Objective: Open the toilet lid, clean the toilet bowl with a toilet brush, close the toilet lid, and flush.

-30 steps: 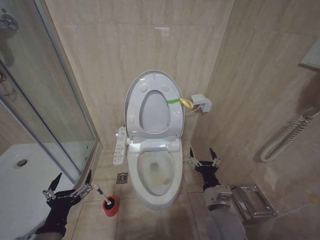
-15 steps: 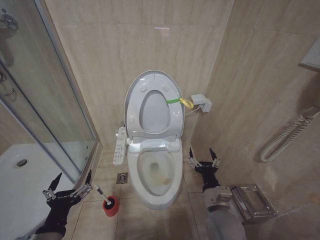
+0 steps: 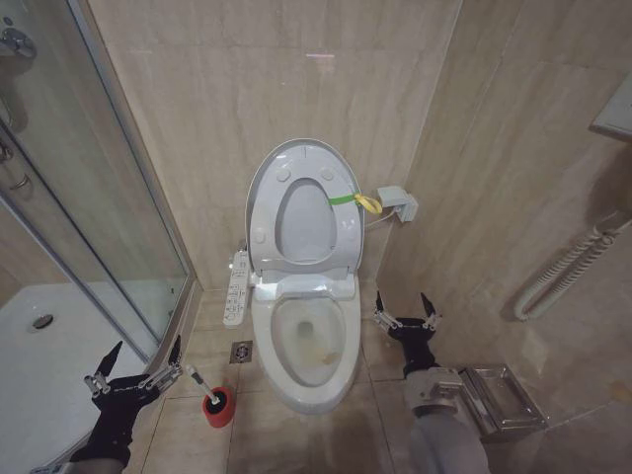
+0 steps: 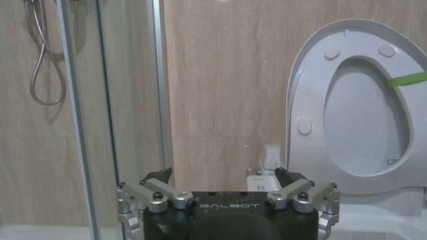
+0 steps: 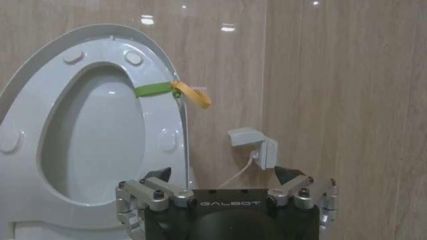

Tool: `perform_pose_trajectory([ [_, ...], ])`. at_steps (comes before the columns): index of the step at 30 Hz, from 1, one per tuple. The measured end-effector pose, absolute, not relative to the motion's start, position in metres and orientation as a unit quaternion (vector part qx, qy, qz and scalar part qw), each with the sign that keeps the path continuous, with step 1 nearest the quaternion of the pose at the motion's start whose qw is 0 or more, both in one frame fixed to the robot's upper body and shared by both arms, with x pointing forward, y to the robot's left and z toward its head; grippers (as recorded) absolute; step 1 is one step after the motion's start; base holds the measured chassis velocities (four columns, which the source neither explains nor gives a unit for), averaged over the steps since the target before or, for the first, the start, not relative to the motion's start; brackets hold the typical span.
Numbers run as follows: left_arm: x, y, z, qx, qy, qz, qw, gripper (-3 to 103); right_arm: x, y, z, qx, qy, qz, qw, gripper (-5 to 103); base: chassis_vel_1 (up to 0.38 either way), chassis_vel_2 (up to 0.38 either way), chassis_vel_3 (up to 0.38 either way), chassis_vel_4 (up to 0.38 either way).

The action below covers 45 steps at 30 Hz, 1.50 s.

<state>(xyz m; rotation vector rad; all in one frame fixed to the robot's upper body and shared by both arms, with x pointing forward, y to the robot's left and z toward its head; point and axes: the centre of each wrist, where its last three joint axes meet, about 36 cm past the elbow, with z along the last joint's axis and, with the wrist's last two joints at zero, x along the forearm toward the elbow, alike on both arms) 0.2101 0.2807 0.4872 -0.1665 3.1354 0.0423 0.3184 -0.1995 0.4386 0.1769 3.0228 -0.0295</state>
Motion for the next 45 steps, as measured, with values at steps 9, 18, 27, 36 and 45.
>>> perform_pose_trajectory([
  [9, 0.210, 0.281, 0.487, -0.053, 0.999, 0.013, 0.001, 100, 0.316, -0.202, 0.444, 0.046, 0.996, -0.012, 0.069, 100, 0.000, 0.000, 0.000, 0.000],
  [18, 0.210, 0.281, 0.487, -0.053, 0.999, 0.014, 0.001, 100, 0.318, -0.205, 0.447, 0.041, 0.997, -0.007, 0.072, 100, 0.000, 0.000, 0.000, 0.000],
  [27, 0.210, 0.281, 0.487, -0.053, 0.999, 0.013, 0.001, 100, 0.318, -0.205, 0.448, 0.037, 0.997, -0.006, 0.072, 100, 0.000, 0.000, 0.000, 0.000],
  [36, 0.210, 0.281, 0.487, -0.053, 0.999, 0.013, 0.001, 100, 0.317, -0.205, 0.448, 0.034, 0.997, -0.006, 0.071, 100, 0.000, 0.000, 0.000, 0.000],
  [45, 0.210, 0.281, 0.487, -0.053, 0.999, 0.013, 0.001, 100, 0.313, -0.212, 0.449, 0.035, 0.997, -0.012, 0.067, 100, 0.000, 0.000, 0.000, 0.000],
])
